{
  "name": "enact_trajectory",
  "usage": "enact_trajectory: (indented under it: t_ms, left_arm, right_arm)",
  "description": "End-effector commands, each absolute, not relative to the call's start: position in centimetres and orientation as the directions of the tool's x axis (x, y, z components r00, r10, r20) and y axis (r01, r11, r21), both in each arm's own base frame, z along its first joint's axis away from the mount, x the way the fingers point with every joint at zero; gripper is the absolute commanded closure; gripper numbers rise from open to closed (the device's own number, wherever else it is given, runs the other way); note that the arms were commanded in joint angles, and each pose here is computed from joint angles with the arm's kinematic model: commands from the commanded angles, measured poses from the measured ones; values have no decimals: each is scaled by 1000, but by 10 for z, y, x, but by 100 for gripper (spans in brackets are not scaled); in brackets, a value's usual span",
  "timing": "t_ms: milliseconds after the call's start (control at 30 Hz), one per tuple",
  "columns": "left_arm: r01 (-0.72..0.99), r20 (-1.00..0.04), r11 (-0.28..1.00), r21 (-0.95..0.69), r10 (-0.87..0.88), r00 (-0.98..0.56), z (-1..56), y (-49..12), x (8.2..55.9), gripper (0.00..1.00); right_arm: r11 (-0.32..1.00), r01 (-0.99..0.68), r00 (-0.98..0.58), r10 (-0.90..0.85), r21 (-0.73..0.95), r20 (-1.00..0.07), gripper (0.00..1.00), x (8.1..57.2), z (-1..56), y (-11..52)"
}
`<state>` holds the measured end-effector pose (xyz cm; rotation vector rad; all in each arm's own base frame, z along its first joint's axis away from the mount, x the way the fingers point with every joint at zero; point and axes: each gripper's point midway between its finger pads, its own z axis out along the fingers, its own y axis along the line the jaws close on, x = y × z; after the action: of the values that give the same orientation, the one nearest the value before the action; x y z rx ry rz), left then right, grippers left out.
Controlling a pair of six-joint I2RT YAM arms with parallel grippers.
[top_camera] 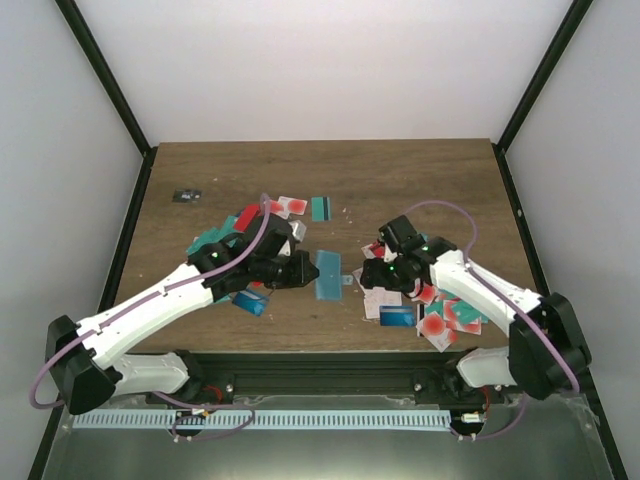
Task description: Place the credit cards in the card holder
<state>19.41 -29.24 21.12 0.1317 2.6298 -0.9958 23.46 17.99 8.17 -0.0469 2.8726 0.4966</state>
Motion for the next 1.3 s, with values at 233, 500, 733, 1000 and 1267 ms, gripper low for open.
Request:
enact_trajectory:
  t_ms: [233,500,733,1000,1267]
  left_arm:
    - [253,-367,729,-636,4,-930,220,-278,216,96]
    - [314,-389,697,-644,55,-919,231,-270,235,96]
    - [352,-384,673,-650,110,-917,236,-274,237,96]
    - [366,-390,644,-672,113,-914,241,-280,239,96]
    - [346,-396,663,-664,80,-915,237,-277,246,96]
  right_arm:
    - [608,-380,-877,1,697,-480,22,210,189,234]
    - [604,-367,-867,54,708,-495,28,236,195,245]
    - [599,-351,-881,49,720,-471,37,258,196,262]
    - [595,-346,-899,10,725,-438,66,266,190,272]
    - [573,-341,-915,-19,746,-403,62,251,184,271]
